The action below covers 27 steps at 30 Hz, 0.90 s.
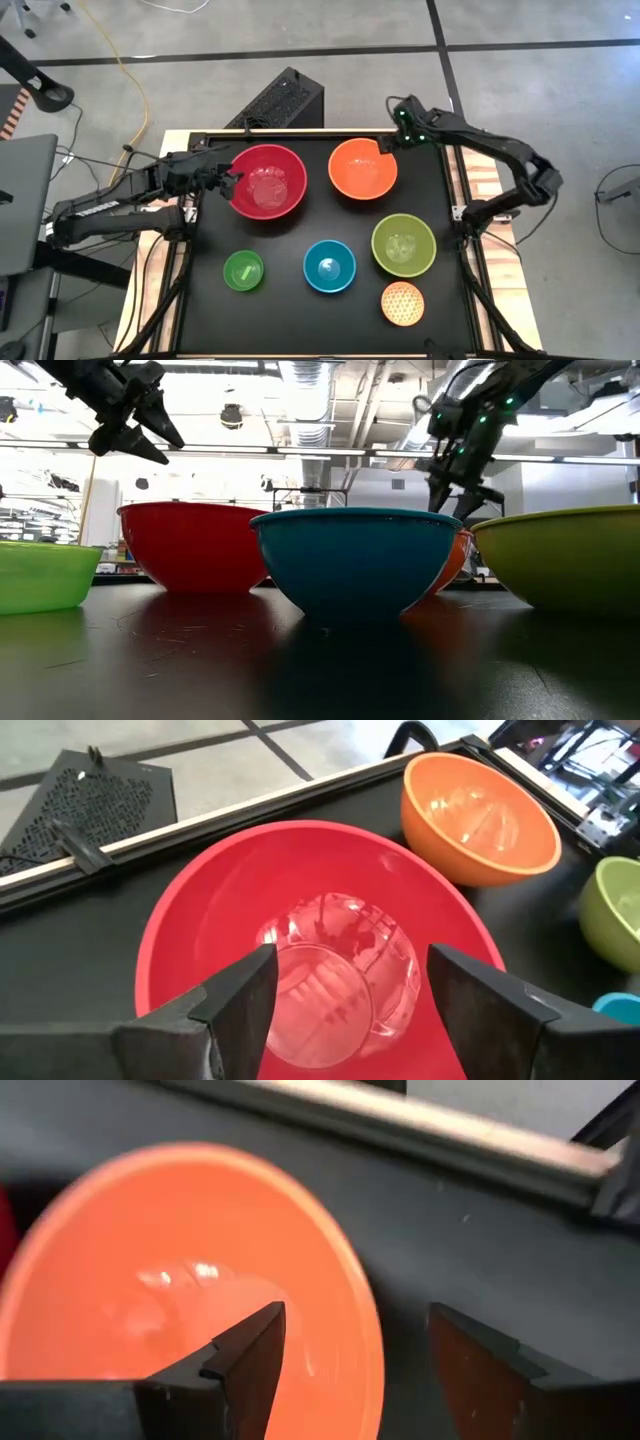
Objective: Nest bowls inside each other
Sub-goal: Stack the orange bowl on top of the red bowl
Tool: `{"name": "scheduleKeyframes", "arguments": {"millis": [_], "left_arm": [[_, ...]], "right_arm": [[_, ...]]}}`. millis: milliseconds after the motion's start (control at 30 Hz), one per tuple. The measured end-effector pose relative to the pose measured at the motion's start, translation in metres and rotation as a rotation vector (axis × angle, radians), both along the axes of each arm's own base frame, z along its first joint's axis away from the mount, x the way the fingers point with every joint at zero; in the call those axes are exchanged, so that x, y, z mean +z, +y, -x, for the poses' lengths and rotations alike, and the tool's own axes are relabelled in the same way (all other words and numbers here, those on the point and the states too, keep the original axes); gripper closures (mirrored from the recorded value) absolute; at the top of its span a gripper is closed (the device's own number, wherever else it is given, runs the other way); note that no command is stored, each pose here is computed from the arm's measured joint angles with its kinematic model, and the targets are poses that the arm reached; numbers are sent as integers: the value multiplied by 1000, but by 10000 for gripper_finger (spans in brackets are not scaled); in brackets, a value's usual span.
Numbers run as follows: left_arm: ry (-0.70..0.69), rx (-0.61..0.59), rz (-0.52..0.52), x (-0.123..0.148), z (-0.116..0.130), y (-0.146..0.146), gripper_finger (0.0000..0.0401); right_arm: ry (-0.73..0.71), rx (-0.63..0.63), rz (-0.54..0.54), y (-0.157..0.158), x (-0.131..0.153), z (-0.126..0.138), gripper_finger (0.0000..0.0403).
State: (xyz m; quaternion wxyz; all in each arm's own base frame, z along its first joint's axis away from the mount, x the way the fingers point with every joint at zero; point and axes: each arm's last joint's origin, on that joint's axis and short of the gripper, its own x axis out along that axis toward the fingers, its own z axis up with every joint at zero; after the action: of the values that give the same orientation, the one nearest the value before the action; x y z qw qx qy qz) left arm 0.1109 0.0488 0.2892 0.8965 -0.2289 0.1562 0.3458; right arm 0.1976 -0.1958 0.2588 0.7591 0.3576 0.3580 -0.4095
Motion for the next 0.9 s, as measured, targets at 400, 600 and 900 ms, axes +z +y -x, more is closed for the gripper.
{"name": "scheduleKeyframes", "arguments": {"millis": [400, 600, 900], "left_arm": [[28, -2, 9, -2, 1, 0, 154], [29, 122, -45, 0, 8, 1, 154], [-3, 528, -276, 13, 43, 1, 154]], "right_arm": [[147, 71, -147, -8, -43, -15, 163], [140, 86, -194, -7, -48, -18, 294], [60, -8, -191, 2, -30, -17, 376]]}}
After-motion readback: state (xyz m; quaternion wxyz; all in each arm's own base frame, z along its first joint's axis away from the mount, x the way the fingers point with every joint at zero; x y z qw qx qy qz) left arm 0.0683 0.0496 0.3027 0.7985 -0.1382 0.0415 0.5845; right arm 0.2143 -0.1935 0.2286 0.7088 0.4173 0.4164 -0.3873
